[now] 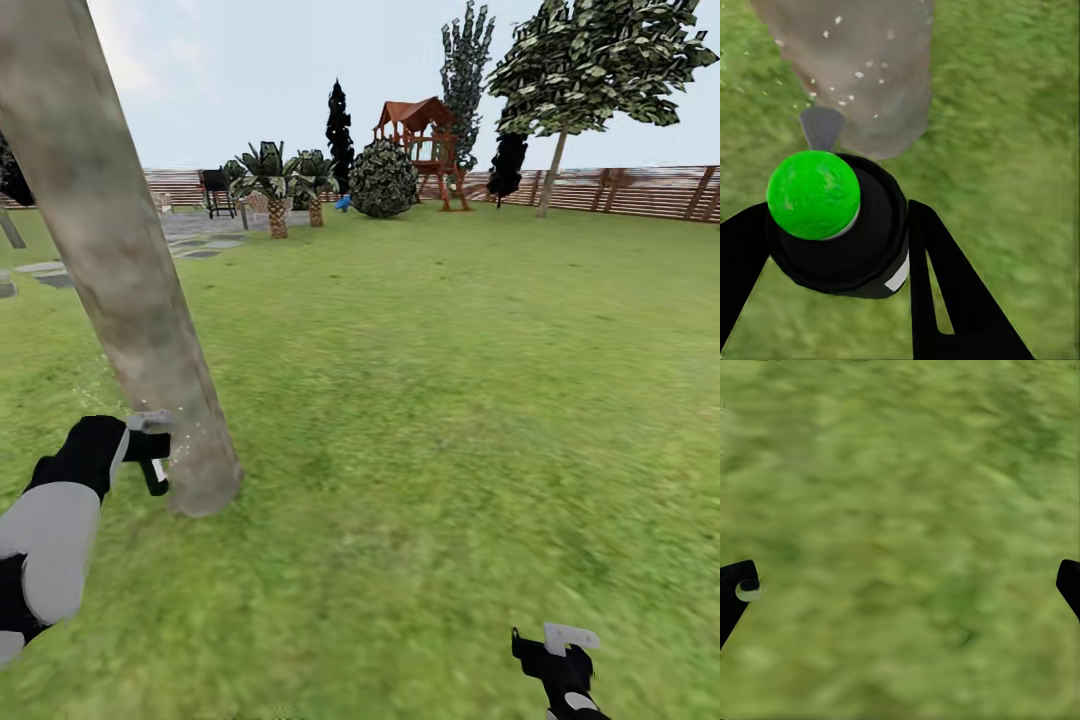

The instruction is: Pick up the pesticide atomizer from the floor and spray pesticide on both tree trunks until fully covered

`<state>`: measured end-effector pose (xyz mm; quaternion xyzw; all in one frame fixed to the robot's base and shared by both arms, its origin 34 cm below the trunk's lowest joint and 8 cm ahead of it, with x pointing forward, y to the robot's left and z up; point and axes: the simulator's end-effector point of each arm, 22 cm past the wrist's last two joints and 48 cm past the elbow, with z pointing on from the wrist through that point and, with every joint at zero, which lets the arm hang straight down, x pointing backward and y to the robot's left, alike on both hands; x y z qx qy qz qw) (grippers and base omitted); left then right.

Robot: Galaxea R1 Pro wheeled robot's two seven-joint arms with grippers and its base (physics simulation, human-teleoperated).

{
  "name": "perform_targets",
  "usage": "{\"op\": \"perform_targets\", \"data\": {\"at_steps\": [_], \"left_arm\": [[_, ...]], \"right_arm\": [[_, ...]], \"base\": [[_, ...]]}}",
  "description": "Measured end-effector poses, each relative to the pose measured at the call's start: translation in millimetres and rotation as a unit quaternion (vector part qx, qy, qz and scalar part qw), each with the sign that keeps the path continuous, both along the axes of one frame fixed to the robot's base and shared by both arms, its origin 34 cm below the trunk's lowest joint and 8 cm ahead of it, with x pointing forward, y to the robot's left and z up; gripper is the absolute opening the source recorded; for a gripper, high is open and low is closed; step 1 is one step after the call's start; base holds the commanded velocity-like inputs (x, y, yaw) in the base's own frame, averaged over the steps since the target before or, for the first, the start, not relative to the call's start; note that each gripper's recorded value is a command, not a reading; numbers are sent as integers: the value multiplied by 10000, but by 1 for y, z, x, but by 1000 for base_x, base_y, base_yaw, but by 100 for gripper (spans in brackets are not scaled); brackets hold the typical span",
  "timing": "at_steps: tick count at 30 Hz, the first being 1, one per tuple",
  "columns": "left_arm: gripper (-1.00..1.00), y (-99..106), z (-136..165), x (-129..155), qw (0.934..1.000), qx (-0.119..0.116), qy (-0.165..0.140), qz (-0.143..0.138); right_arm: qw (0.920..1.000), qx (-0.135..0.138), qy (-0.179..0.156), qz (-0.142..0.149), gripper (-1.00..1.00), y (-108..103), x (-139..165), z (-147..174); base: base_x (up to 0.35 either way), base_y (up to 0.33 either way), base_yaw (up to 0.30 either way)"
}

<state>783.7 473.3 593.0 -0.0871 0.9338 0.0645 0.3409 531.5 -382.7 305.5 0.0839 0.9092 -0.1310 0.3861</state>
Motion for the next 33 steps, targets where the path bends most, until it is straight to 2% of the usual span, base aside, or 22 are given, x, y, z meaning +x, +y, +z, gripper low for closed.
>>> {"op": "perform_targets", "data": {"at_steps": [2,5,7,9,13,15,22,25,26,28,29,30,33], "left_arm": [[-100,6,10,3,10000,62,-39,26],[-100,41,28,-1,9993,257,-155,226],[-100,51,28,-6,9991,286,-153,287],[-100,46,25,-6,9992,275,-131,253],[-100,11,21,7,9998,123,-166,58],[-100,5,22,9,9998,111,-178,26],[-100,21,19,2,9996,243,-135,107],[-100,43,18,-7,9991,336,-120,243],[-100,43,15,-9,9992,307,-100,250],[-100,29,-5,-15,9997,188,21,150],[-100,28,-16,-21,9997,200,108,131],[-100,22,-41,-36,9996,123,221,90],[-100,19,-45,-32,9998,206,41,-15]], "right_arm": [[10000,0,1,1,100,0,0,0],[10000,1,1,5,100,0,0,0],[10000,1,2,3,100,0,0,0],[10000,0,2,1,100,0,0,0],[10000,0,-3,7,100,0,0,0],[10000,1,-4,4,100,0,0,0],[10000,1,2,11,100,0,0,0],[10000,0,3,12,100,0,0,0],[10000,0,3,12,100,0,0,0],[10000,0,4,11,100,0,0,0],[10000,0,4,12,100,0,0,0],[10000,5,3,13,100,1,0,0],[10000,6,3,13,100,1,0,0]], "base": [[0,0,262],[0,0,223],[0,0,66],[0,0,15],[92,-74,3],[218,-167,0],[56,-33,0],[1,0,0],[0,0,0],[0,0,0],[0,0,0],[0,0,0],[0,0,0]]}}
